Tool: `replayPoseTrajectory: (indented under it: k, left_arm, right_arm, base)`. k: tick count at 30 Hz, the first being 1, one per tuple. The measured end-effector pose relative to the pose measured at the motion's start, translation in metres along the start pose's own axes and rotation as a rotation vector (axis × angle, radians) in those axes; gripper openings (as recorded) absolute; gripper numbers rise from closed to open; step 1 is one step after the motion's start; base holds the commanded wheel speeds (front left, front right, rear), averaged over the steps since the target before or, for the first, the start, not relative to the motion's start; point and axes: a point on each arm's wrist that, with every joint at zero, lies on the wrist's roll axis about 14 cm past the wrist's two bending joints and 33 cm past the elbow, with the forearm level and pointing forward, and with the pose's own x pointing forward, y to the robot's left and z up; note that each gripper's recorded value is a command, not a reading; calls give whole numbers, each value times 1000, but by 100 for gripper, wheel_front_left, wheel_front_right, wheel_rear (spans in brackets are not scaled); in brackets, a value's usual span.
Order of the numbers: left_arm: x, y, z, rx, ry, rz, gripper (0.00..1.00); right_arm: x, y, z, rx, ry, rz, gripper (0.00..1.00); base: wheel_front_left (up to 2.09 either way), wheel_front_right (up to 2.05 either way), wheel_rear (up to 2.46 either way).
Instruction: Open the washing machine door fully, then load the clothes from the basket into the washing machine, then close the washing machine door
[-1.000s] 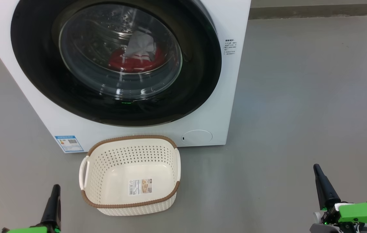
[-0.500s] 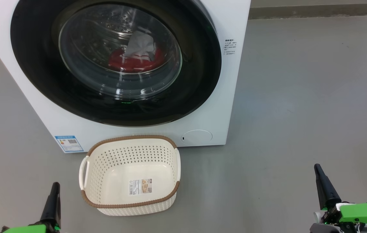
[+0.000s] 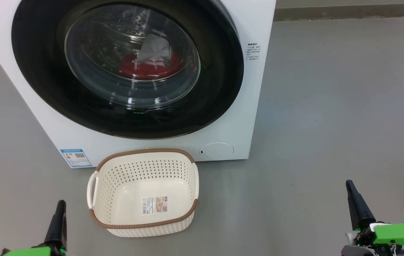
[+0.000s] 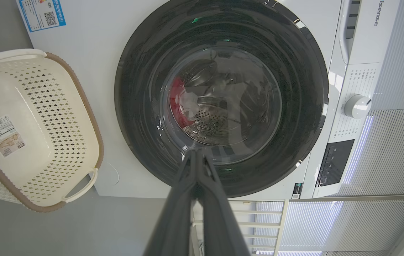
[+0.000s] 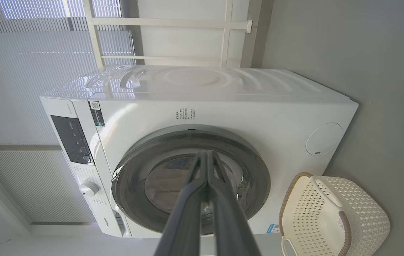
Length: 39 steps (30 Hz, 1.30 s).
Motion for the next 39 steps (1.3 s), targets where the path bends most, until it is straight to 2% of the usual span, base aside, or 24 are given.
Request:
replayPoseTrajectory:
  k: [39]
  left_arm:
    - [0,0,0,0,0,0,0]
  right_arm:
    - [0,0,0,0,0,0,0]
  base:
    - [0,0,0]
